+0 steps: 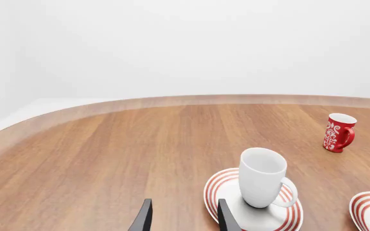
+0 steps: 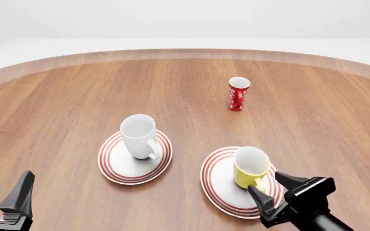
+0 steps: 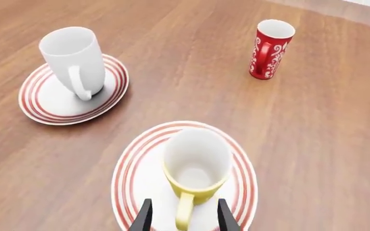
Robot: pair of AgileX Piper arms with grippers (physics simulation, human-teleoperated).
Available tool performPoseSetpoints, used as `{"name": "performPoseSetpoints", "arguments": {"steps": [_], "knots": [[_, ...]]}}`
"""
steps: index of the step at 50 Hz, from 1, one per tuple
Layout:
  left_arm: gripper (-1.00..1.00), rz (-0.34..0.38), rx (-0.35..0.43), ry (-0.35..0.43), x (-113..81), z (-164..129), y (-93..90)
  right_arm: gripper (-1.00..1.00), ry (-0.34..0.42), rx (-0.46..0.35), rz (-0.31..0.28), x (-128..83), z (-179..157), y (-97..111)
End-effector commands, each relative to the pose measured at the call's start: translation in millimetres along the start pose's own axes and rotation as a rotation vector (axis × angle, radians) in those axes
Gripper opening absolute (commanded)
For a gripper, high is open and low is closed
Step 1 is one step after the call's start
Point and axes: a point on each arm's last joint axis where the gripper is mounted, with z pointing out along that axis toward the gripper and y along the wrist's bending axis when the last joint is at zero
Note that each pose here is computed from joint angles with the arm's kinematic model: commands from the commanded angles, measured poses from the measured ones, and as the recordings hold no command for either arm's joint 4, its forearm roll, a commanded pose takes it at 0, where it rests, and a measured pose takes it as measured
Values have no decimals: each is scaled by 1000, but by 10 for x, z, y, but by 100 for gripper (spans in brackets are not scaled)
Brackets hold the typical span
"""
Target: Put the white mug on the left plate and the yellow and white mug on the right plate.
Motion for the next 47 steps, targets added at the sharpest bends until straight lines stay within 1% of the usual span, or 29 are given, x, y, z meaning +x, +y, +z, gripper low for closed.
{"name": "performPoseSetpoints", "arguments": {"steps": [1, 15, 19, 42, 47], "knots": [[100, 0, 0, 0, 0, 0, 0, 100, -14, 15, -6, -113, -262, -22], [100, 0, 0, 0, 0, 0, 0, 100, -35, 45, -11, -149, -520, -53], [100, 0, 0, 0, 0, 0, 0, 100, -48, 56, -11, -143, -640, -59], [100, 0, 0, 0, 0, 0, 0, 100, -93, 114, -17, -88, -899, -86], [100, 0, 0, 0, 0, 0, 0, 100, -110, 145, -2, -75, -950, -102]]}}
